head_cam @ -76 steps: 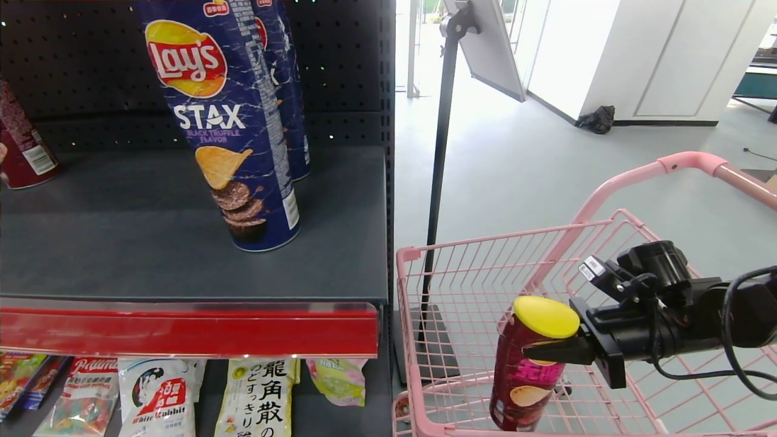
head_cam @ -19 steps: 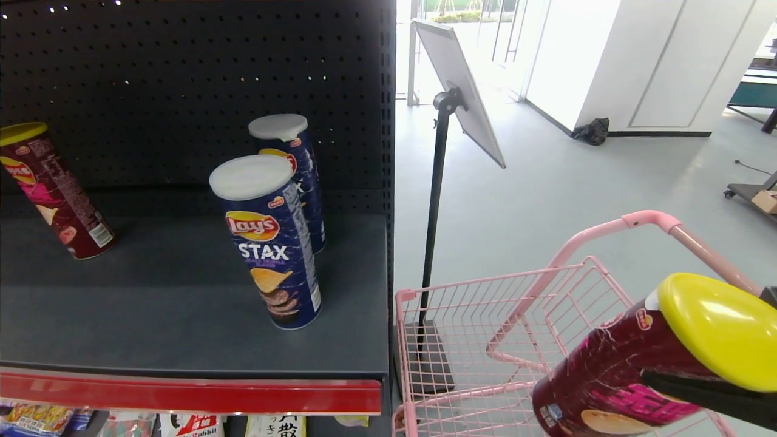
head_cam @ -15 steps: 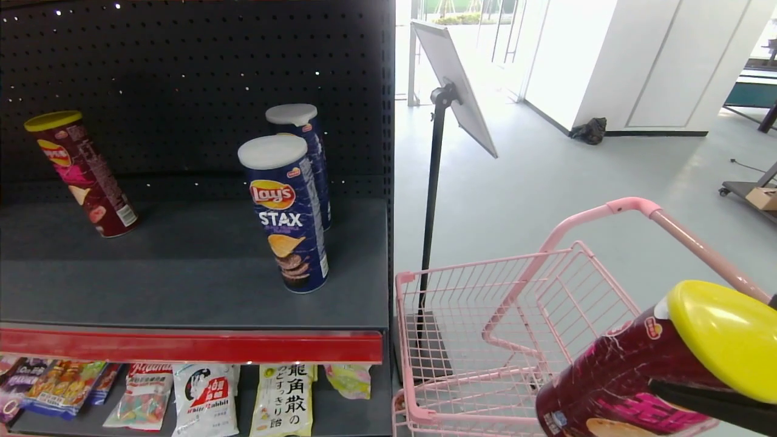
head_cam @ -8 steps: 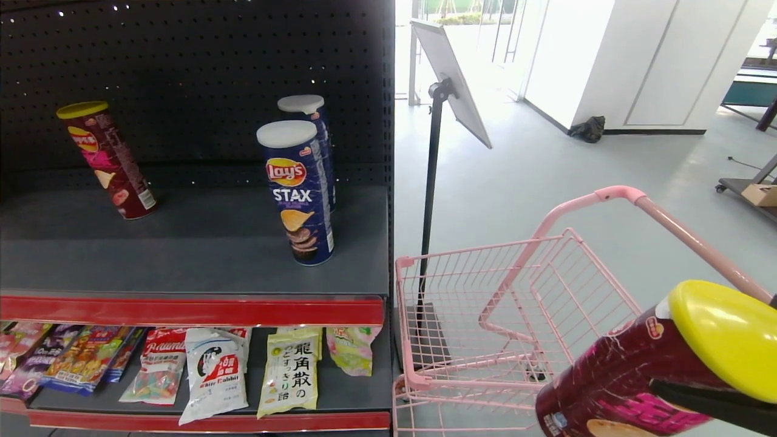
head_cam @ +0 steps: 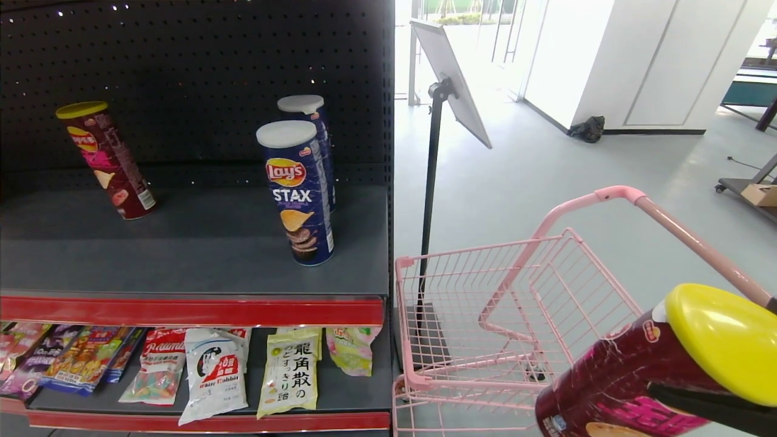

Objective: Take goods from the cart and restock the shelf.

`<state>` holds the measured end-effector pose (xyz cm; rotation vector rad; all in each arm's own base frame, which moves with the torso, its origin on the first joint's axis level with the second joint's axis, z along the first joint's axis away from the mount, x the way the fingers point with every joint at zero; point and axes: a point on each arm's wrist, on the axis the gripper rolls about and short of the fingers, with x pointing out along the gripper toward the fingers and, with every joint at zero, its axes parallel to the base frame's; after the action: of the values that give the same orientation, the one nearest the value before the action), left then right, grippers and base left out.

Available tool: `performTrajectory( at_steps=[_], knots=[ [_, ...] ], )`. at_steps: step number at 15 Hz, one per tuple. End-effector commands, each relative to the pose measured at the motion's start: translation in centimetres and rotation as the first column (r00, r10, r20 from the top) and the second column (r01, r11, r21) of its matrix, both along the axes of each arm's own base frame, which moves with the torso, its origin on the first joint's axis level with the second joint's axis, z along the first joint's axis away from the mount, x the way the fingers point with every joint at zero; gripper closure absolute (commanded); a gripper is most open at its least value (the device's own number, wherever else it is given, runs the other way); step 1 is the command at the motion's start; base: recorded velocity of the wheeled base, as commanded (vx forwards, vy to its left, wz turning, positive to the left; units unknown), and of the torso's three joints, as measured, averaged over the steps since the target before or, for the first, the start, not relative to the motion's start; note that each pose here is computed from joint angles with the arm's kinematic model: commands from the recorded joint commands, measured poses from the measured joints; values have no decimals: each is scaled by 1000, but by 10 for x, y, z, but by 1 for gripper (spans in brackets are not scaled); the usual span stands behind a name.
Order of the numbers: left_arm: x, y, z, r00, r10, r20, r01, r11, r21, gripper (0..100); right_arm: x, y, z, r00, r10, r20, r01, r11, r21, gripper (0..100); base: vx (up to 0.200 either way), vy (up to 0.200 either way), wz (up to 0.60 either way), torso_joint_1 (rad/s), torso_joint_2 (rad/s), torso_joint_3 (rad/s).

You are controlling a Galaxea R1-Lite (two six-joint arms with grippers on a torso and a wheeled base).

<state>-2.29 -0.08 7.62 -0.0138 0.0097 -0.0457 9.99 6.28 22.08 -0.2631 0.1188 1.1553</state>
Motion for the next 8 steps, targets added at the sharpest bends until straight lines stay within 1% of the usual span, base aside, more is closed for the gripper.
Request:
performTrajectory(
  at_steps=[1,4,8],
  knots=[
    [0,0,0,1000,0,0,0,1000,0,0,1,1,-1,1000,1,-4,-1,1000,-2,100,0,0,0,0,0,0],
    [0,0,0,1000,0,0,0,1000,0,0,5,3,-3,1000,-6,-10,6,1000,-17,100,0,0,0,0,0,0],
    [0,0,0,1000,1,0,-1,1000,0,0,5,3,10,999,-19,32,19,1000,3,100,0,0,0,0,0,0]
  ],
)
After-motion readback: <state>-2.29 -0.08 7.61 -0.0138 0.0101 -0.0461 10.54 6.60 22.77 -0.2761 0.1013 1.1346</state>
